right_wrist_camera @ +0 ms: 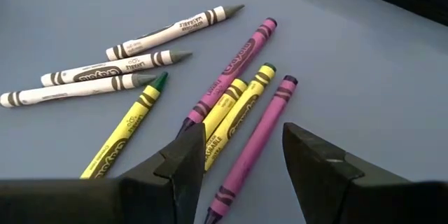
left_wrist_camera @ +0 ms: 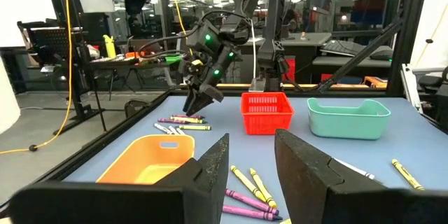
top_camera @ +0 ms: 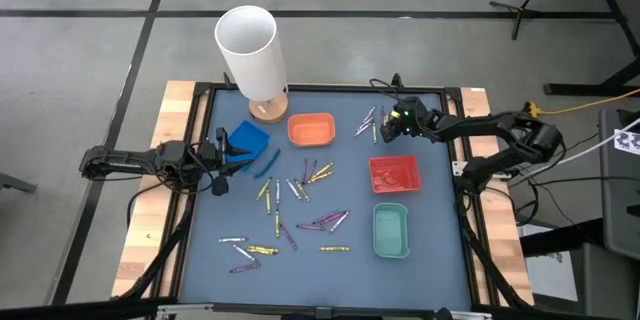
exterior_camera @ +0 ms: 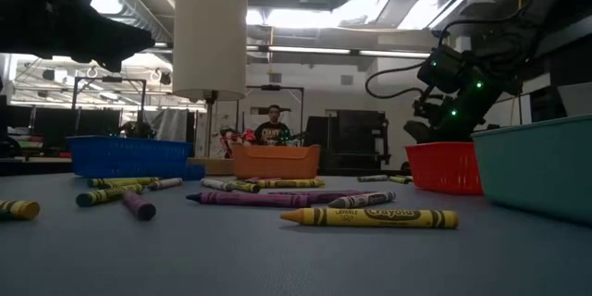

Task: Sort crayons
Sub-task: Put the violet crayon into the red bin

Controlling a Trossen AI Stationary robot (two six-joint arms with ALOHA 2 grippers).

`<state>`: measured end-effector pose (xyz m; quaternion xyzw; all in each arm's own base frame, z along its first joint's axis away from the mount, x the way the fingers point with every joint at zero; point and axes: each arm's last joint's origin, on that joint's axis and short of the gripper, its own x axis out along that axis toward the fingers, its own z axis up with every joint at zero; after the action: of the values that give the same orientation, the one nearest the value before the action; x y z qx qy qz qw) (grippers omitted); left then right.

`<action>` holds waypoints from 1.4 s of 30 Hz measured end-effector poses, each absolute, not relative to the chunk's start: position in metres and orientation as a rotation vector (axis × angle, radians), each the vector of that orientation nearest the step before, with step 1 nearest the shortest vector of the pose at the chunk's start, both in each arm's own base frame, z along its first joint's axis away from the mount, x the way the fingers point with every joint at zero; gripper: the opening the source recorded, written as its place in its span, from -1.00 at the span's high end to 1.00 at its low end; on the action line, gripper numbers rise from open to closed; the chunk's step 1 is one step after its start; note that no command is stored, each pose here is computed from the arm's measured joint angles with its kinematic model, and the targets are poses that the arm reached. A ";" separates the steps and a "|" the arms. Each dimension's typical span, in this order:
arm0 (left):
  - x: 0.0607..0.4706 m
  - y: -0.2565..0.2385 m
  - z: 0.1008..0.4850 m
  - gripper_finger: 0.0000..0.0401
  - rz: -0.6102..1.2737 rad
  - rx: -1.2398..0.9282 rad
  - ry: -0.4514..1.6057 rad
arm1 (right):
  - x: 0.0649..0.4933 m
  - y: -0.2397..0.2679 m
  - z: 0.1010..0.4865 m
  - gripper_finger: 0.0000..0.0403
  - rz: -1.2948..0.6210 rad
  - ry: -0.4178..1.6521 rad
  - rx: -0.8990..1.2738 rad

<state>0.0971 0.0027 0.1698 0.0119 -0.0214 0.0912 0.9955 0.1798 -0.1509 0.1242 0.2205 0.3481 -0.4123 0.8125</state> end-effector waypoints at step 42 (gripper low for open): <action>0.097 0.003 0.170 0.49 0.183 0.024 -0.043 | 0.178 -0.150 0.108 0.07 -0.911 0.858 0.480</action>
<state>0.0971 0.0027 0.1699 0.0119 -0.0215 0.0912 0.9955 0.1775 -0.1499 0.1082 0.2226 0.3977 -0.4219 0.7838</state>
